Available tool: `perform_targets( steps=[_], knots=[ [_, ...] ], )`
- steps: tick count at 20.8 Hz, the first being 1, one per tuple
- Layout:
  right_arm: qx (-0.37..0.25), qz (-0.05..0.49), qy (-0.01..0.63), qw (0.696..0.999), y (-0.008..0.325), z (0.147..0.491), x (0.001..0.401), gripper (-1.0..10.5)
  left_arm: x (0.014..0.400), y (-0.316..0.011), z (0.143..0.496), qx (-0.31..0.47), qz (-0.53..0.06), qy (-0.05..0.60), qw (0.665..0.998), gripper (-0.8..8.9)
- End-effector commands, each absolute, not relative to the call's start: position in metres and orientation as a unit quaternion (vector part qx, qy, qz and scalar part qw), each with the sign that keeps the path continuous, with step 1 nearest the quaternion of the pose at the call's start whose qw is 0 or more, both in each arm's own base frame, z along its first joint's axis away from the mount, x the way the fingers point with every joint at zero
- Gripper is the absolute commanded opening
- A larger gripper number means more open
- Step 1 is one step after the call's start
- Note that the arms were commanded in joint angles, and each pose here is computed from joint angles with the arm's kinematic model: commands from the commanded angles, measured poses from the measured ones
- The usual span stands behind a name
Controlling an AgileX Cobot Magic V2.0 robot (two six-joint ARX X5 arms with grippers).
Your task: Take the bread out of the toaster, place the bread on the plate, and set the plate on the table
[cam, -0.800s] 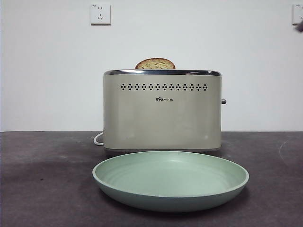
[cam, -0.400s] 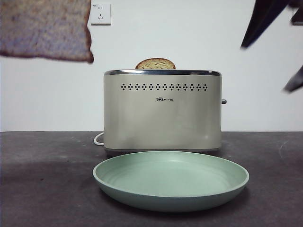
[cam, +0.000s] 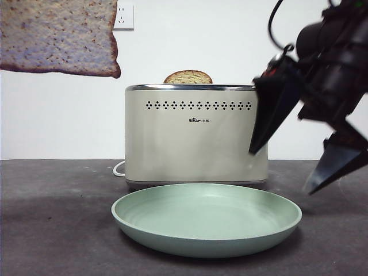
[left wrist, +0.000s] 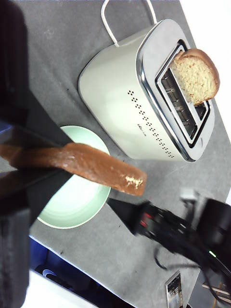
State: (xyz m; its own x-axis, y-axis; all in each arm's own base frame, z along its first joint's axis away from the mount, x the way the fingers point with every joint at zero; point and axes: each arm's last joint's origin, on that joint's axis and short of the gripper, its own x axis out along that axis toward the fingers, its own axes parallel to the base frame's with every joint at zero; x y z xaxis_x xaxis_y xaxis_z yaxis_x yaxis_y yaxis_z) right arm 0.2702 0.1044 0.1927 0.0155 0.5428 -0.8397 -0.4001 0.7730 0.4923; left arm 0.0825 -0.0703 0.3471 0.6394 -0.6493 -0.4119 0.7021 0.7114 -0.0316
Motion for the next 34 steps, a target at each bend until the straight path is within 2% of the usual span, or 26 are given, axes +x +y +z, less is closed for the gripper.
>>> perform_targets(
  steps=[1,3,7,13,17,22,25,30,34],
  knots=[
    [0.049,0.328,0.630,0.703,0.112,0.181,0.274,5.3,0.082,-0.070,0.348,0.057,-0.374,0.198,0.904,-0.06],
    [0.040,0.327,0.634,0.700,0.118,0.172,0.276,5.1,0.082,-0.070,0.347,0.053,-0.373,0.200,0.905,-0.06],
    [0.029,0.329,0.635,0.699,0.126,0.161,0.280,2.2,0.082,-0.070,0.347,0.046,-0.371,0.203,0.905,-0.06],
    [0.026,0.330,0.623,0.709,0.128,0.160,0.283,0.0,0.082,-0.070,0.347,0.028,-0.369,0.211,0.905,-0.06],
    [0.003,0.294,0.618,0.729,0.127,0.159,0.286,-0.1,0.082,-0.071,0.347,-0.004,-0.364,0.227,0.903,-0.06],
    [0.021,0.292,0.601,0.743,0.131,0.165,0.288,-0.1,0.080,-0.072,0.347,-0.059,-0.390,0.252,0.884,-0.07],
    [0.021,0.306,0.575,0.758,0.138,0.186,0.279,-0.1,0.079,-0.075,0.348,-0.076,-0.426,0.263,0.862,-0.08],
    [0.014,0.358,0.504,0.786,0.158,0.230,0.254,-0.1,0.087,-0.078,0.344,-0.085,-0.412,0.280,0.863,-0.09],
    [0.012,0.392,0.467,0.792,0.172,0.253,0.233,-0.1,0.102,-0.081,0.342,-0.103,-0.420,0.294,0.852,-0.09]
  ],
)
